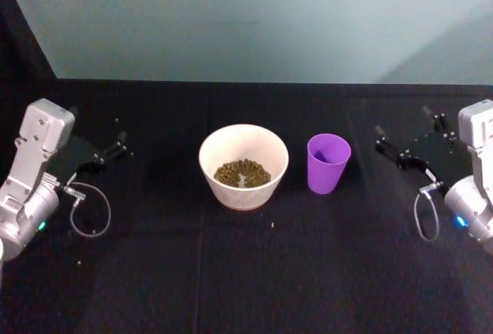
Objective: Pick up the cup and pour the mung beans from the cup into the bowl.
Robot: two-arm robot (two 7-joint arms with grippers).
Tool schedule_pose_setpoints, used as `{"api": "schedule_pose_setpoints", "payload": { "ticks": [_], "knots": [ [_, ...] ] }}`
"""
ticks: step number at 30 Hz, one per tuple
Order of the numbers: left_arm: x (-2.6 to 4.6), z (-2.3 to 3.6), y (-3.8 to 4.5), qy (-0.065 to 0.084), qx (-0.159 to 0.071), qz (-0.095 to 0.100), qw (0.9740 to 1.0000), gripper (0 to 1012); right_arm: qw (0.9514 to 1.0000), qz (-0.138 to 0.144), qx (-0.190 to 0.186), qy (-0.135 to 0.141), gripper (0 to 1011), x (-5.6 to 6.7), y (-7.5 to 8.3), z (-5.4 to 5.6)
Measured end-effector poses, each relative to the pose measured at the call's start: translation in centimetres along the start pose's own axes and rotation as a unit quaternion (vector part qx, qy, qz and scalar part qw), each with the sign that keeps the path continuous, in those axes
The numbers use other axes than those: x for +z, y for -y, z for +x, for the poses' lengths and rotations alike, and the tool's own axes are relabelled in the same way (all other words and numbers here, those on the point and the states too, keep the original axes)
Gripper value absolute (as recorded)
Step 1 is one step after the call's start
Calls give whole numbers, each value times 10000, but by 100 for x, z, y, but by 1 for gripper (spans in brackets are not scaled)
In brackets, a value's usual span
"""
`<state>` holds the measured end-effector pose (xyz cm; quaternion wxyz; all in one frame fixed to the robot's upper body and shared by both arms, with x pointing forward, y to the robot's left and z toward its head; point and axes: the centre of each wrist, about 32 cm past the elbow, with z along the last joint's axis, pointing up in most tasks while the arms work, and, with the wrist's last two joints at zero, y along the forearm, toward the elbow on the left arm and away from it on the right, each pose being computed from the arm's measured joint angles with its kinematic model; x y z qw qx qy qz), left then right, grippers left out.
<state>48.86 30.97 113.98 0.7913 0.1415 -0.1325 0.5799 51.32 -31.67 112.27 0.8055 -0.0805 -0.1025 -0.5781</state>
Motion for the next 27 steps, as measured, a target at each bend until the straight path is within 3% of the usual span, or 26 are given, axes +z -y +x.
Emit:
{"api": "schedule_pose_setpoints", "payload": {
  "ticks": [27],
  "knots": [
    [0, 0, 0, 0, 0, 0, 10000, 1000, 10000, -3, 2, -9, 1002, 0, 0, 0]
  ]
}}
